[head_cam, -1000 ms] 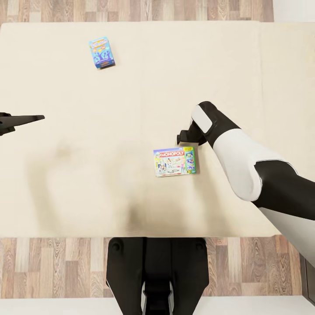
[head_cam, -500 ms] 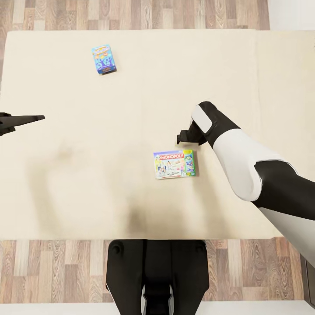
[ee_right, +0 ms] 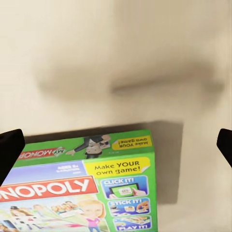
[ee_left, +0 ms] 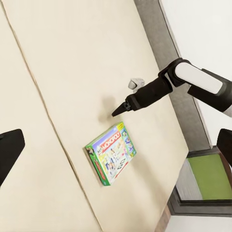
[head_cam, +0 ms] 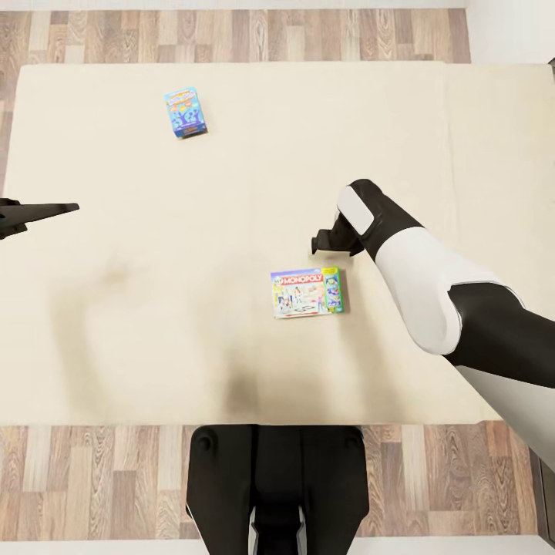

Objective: Put all the toys in the child's room - the three board games (two on the bed and one on the table), the two jigsaw puzzles on the table, and the tennis ball on the table - inside the toy box on the table in the child's room.

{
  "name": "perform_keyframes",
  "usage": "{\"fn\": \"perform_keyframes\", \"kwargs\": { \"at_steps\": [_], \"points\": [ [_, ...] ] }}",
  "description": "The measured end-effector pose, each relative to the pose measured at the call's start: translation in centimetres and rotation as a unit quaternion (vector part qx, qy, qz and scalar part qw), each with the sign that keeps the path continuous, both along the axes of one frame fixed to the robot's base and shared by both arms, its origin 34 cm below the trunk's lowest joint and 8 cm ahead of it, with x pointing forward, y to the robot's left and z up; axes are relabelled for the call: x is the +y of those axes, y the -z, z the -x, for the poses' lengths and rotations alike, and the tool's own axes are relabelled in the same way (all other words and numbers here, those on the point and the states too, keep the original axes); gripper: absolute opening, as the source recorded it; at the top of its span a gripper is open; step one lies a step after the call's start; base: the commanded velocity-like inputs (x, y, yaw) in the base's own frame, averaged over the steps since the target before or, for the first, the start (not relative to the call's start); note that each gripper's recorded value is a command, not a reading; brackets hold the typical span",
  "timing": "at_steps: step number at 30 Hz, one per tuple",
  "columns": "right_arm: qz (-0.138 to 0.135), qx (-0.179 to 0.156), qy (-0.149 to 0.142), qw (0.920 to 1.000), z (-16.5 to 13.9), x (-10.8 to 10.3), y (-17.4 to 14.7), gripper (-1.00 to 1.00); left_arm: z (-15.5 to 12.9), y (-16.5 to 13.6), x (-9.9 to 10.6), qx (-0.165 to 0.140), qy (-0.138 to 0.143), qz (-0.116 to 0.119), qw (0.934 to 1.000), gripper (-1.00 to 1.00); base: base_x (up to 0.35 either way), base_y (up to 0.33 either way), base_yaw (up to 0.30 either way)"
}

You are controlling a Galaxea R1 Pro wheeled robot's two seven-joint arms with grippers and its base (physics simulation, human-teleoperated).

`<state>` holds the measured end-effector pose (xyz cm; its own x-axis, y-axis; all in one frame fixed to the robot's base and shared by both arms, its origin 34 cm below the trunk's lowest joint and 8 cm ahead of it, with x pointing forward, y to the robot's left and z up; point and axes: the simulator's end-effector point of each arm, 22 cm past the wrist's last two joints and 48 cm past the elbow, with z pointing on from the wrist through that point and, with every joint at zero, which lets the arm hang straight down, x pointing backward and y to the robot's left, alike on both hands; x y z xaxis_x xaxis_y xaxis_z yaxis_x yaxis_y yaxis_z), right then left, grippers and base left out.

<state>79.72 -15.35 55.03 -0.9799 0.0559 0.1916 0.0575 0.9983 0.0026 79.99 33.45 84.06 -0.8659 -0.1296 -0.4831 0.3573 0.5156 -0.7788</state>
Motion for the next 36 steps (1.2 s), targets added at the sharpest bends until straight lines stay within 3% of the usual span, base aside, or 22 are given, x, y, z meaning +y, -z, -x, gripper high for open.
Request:
{"fn": "perform_keyframes", "kwargs": {
  "at_steps": [36],
  "points": [
    [-0.001,-0.001,0.001,1.0,-0.08,0.03,-0.05,1.0,-0.03,-0.06,0.04,-0.001,-0.001,0.0,1.0,1.0,0.0,0.0,0.0]
  ]
}}
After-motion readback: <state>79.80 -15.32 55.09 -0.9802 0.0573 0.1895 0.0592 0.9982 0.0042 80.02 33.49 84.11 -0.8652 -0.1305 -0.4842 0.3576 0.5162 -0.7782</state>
